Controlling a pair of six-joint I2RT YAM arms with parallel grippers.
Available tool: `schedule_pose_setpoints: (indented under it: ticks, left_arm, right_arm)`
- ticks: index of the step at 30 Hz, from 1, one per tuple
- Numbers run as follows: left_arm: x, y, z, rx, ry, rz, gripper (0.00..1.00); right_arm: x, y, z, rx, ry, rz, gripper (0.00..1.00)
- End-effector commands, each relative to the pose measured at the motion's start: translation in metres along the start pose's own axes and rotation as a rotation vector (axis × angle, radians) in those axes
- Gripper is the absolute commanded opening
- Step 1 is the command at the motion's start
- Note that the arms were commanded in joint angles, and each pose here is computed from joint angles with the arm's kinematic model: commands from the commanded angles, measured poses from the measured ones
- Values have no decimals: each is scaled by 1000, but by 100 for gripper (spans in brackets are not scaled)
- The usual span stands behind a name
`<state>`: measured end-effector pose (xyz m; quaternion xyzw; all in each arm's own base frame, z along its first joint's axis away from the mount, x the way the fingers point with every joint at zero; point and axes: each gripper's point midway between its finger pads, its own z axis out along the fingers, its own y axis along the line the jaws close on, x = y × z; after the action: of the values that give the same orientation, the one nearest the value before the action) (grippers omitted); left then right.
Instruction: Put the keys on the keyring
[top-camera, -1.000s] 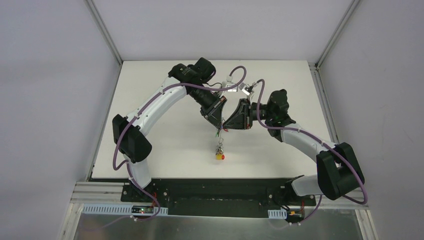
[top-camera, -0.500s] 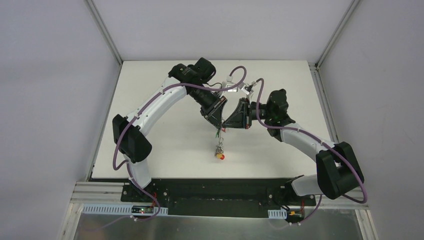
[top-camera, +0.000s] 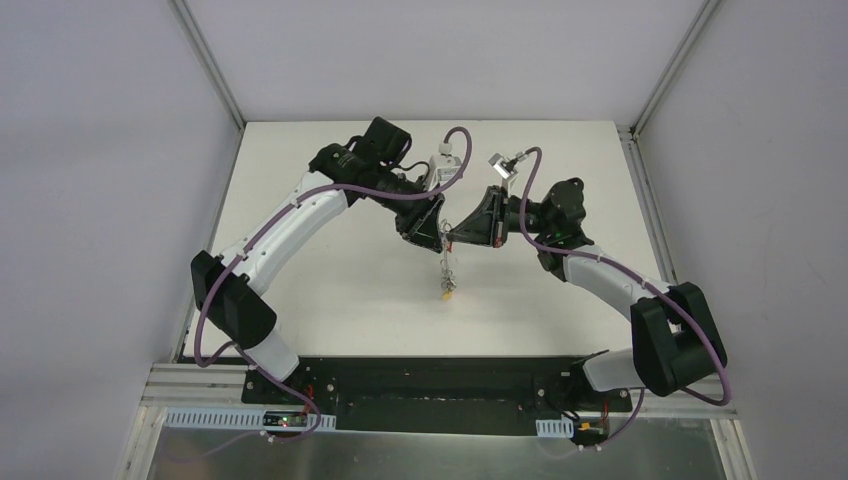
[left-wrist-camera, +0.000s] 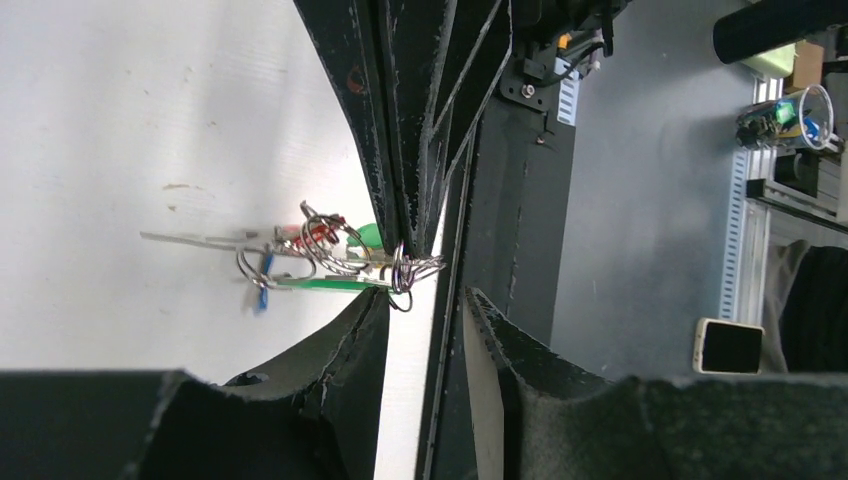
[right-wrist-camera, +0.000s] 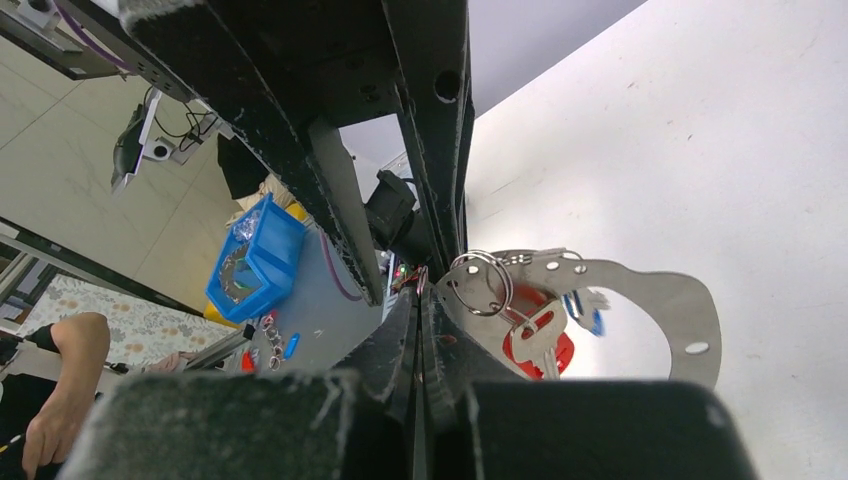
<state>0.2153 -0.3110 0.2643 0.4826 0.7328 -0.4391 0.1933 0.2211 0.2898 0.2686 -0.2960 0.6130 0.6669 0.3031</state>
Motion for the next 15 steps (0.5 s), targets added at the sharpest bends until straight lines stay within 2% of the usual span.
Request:
schedule_pose_setpoints:
  ticks: [1,6,15]
  left_arm:
    - [-16,1,-5,-18,-77,103,34]
    - [-13,4,-3,-18,-66,110,30]
    - [-4,4,-1,-15,-52,105,18]
  right_arm:
    - [-17,8,0,-17,-45,-69,0]
    - [-17,7,0,-19,-43,-67,0]
    - [-20,4,-3,1,-64,-61,0]
